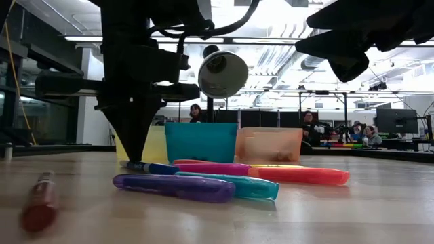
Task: Pick & Place Markers
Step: Put the blue dry erase marker into the blue bin
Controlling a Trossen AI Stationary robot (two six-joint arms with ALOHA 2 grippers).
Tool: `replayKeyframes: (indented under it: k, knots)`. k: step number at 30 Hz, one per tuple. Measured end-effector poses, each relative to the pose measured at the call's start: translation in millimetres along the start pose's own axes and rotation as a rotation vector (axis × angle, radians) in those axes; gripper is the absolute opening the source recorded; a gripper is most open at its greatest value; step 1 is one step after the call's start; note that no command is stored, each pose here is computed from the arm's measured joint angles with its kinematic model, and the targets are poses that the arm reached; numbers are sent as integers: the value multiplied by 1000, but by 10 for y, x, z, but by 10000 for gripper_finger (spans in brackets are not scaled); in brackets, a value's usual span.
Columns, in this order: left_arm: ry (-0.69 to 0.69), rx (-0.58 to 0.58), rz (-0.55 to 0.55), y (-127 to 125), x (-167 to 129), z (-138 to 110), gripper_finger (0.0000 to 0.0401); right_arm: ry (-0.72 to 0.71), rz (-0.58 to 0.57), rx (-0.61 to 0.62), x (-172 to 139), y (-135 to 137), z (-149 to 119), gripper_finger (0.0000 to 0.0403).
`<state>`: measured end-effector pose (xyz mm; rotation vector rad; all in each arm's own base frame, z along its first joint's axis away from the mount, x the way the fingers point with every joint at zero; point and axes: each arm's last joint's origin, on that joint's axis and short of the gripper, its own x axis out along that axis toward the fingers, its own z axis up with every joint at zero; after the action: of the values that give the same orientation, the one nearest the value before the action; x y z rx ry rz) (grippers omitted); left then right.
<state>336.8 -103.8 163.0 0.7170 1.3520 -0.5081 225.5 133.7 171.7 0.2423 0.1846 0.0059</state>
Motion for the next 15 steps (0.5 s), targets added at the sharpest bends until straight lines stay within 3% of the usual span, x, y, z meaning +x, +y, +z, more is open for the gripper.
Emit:
replayKeyframes:
  k: [11, 15]
  knots:
    - [-29, 2, -49, -10, -5, 7, 0, 0, 1, 2, 0, 1, 1, 177]
    - [-68, 54, -102, -24, -7, 21, 6, 0, 1, 2, 0, 0, 0, 177]
